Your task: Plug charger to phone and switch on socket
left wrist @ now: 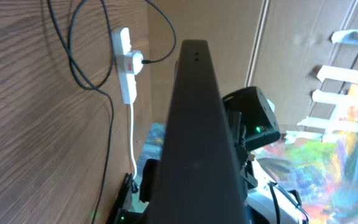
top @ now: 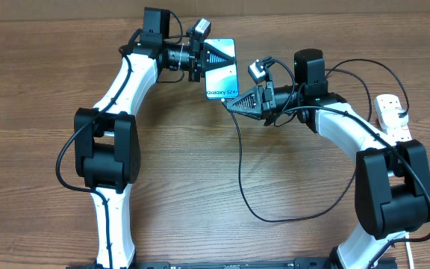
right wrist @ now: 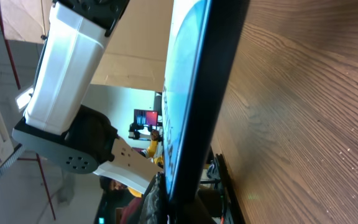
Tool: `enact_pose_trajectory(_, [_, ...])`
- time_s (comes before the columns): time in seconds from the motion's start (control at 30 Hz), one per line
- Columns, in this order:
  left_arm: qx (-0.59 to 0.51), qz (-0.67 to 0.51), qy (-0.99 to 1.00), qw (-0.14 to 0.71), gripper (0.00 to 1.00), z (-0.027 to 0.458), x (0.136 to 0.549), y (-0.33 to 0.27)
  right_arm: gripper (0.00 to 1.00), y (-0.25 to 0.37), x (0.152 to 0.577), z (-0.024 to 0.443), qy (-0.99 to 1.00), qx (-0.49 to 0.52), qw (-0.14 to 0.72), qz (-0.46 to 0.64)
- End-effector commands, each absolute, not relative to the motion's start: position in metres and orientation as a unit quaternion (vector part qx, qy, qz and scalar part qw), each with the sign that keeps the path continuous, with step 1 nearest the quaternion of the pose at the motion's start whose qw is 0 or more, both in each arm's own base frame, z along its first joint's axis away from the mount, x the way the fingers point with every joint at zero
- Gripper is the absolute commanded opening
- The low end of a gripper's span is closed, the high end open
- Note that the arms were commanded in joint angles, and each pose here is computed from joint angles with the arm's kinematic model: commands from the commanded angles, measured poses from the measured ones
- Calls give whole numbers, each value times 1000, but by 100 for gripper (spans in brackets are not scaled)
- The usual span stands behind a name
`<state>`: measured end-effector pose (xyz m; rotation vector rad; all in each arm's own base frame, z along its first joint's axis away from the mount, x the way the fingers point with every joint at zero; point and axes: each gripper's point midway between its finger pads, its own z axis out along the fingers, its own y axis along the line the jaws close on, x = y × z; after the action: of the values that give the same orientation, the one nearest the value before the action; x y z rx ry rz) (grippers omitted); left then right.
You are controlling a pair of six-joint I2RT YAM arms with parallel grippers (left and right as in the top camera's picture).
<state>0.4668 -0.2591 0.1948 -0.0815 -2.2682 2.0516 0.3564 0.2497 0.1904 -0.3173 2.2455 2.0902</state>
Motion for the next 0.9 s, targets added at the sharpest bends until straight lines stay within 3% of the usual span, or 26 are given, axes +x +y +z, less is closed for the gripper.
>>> enact_pose_trajectory(0.0, [-26,670,-741,46,4,207,461,-262,4,246,370,203,737,-96,65,666])
enact_pose_trajectory(0.87, [-19,675,-735,66,4,209,457,-262,4,271,388,199,763,-45,95,637])
